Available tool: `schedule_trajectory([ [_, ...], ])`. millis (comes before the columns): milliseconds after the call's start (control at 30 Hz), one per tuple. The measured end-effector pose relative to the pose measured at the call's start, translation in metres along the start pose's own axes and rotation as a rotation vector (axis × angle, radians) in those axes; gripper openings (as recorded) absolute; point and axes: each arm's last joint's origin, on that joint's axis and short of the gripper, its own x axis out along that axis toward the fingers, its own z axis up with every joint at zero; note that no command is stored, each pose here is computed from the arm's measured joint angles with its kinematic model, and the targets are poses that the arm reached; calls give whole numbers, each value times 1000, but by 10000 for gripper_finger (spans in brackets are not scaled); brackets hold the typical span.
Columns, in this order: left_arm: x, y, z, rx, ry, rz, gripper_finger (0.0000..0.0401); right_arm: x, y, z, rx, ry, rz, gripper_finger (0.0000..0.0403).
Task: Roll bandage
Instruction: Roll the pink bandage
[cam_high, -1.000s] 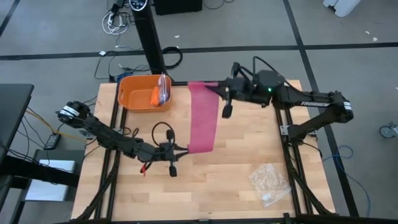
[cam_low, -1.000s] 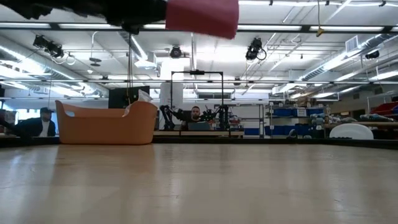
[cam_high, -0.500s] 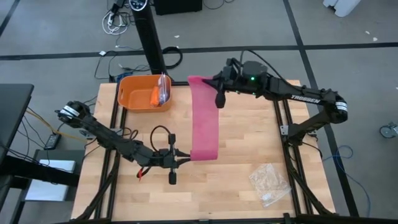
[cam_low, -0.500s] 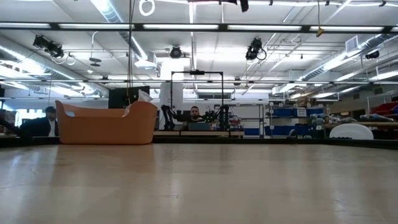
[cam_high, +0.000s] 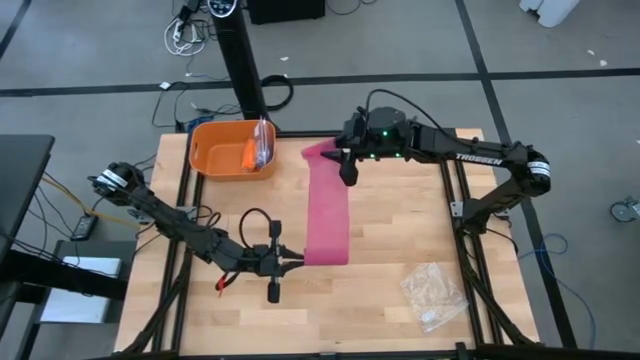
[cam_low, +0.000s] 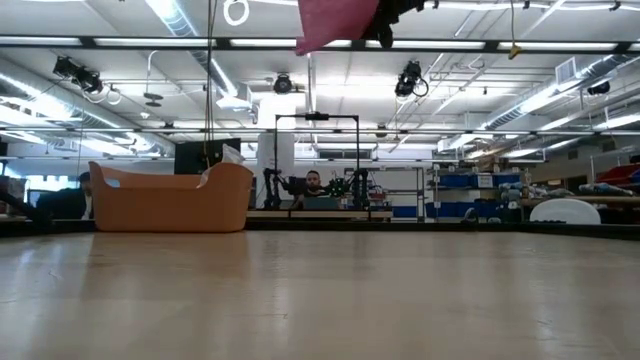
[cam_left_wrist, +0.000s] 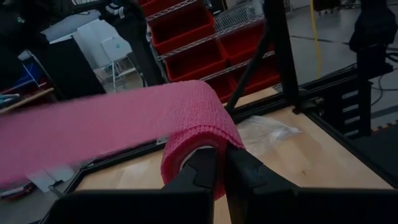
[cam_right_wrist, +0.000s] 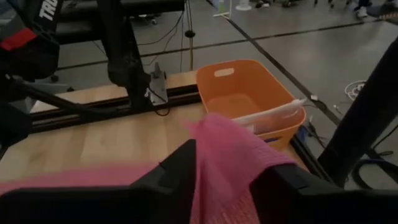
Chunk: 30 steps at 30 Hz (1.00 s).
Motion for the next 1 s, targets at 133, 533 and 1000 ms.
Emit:
schedule_trajectory([
  [133, -1, -1, 0, -5, -2, -3, 19, -7, 1, 4, 11, -18, 3, 175],
  [533, -1, -1, 1, -10, -6, -2, 19, -14, 2, 3, 259, 24, 94, 245],
  [1000, -1, 1, 5, -57, -42, 22, 19, -53, 24, 3, -76, 54, 239, 261],
])
